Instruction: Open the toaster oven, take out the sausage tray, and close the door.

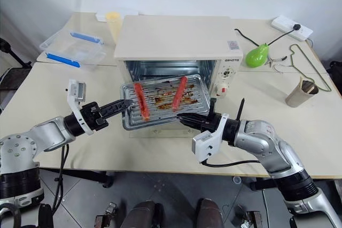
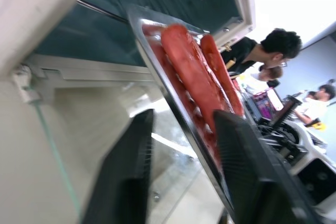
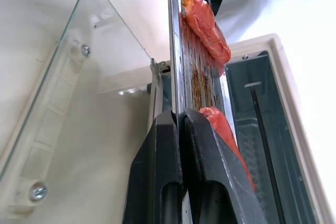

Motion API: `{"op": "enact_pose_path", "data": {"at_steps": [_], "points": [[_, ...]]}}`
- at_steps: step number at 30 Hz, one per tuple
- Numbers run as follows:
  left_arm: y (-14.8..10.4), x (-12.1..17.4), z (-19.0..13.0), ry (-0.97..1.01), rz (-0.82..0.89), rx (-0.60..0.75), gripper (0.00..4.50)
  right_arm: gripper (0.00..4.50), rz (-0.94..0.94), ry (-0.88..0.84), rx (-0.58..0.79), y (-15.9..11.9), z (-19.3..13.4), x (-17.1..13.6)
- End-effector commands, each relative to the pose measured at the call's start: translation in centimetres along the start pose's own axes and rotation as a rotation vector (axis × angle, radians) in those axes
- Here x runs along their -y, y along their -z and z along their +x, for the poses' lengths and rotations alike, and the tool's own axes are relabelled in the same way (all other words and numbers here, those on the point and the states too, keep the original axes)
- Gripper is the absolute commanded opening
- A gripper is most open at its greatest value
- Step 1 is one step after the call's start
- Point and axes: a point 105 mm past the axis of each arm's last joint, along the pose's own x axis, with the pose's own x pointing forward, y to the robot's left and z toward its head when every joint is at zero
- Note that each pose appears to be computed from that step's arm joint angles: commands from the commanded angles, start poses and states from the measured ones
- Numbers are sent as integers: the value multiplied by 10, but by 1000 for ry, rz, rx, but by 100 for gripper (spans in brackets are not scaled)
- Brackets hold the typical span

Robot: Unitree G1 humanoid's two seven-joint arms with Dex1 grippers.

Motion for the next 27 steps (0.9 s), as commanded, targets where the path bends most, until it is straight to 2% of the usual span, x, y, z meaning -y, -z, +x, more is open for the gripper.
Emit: {"op": "enact_pose_path", "data": {"at_steps": [1, 3, 6, 11, 17, 22, 27], "points": [[2, 10, 5, 37, -17, -23, 51, 11, -29, 56, 31, -5, -3, 16], [9, 11, 7, 35, -32, -71, 3, 11, -31, 56, 37, -5, -3, 16], [16, 15, 8, 57, -83, -119, 1, 11, -35, 56, 45, -6, -3, 17], [18, 21, 5, 102, -219, -123, 1, 11, -15, 51, 64, -7, -4, 19], [40, 20, -7, 53, -285, -264, 1, 11, 25, 36, 91, -11, -4, 18], [42, 13, -8, 21, -314, -226, 1, 11, 70, 14, 111, -14, -3, 16], [40, 4, -10, 12, -375, -132, 1, 11, 163, -17, 130, -15, -7, 15]]}}
